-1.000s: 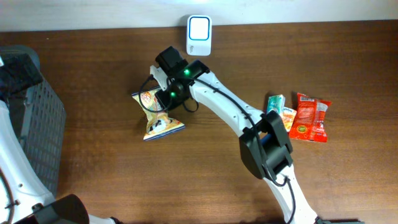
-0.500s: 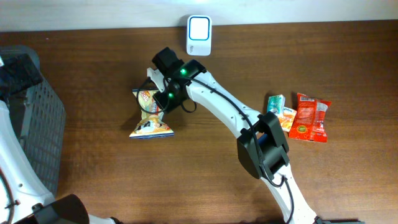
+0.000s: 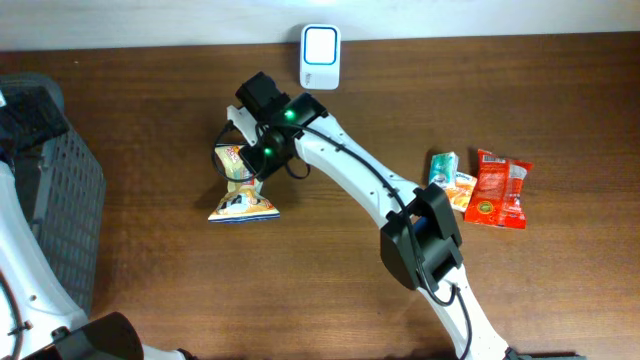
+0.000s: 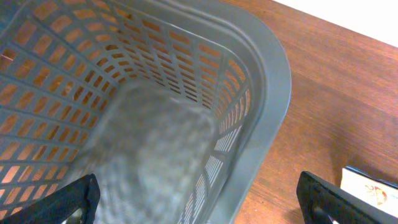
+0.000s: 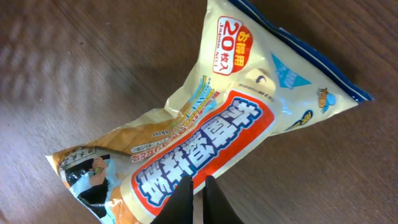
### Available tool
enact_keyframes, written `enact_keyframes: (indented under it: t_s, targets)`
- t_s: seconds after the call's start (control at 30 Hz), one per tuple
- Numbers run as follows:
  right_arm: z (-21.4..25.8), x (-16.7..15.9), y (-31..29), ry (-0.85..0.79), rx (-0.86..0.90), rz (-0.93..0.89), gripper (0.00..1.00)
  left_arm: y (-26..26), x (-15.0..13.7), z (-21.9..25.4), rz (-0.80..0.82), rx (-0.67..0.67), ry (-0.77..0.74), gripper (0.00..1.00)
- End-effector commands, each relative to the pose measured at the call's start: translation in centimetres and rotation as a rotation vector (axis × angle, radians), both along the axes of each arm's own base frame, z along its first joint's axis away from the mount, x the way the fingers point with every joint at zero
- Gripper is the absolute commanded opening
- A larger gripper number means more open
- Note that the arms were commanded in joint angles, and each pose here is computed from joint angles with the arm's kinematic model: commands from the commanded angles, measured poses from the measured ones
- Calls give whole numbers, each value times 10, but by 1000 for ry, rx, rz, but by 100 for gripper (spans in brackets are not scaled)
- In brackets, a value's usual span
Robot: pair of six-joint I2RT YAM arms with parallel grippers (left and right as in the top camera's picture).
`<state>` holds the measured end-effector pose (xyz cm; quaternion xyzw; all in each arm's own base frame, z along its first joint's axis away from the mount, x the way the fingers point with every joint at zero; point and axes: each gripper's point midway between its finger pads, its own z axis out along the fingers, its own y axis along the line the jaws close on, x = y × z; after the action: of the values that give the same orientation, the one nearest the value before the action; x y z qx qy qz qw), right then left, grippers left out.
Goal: Scan the item barcode
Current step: 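Reach the right gripper to the yellow snack bag at center, then grasp the yellow snack bag with the right gripper and drag it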
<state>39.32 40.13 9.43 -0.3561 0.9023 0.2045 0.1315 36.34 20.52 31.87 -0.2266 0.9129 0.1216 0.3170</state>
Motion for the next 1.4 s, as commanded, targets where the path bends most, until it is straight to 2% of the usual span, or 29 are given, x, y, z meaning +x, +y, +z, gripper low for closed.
enact_keyframes:
  t_s: [0.0,0.3,0.63,0.7,0.87,0.9,0.93,0.97,1.1,1.27,1.37]
  targets:
    - [-11,1,4,-8,-19,11,8,1,-1,1,-9,10,3,99]
    - [-11,9,10,-64,1,60,8,1,-1,1,-9,10,2,99]
    - [-85,-13,18,119,7,96,9,1,-1,1,-9,10,3,99]
    - [-91,-14,15,133,-4,91,19,1,-1,1,-9,10,2,99]
    - [-102,-16,4,175,-63,-9,22,1,-1,1,-9,10,2,99]
    - [-107,-19,1,192,-73,-19,29,1,-1,1,-9,10,2,99]
    - [-114,-22,-2,210,-85,-30,47,1,-1,1,-9,10,3,99]
    - [-120,-25,-5,231,-94,-52,56,1,-1,1,-9,10,2,99]
    - [-127,-25,-17,268,-114,-99,70,1,-1,1,-9,10,2,99]
    - [-114,-15,-43,384,-92,-200,73,1,-1,1,-9,10,3,99]
    - [-100,-4,-66,384,-121,-202,75,1,-1,1,-9,10,2,99]
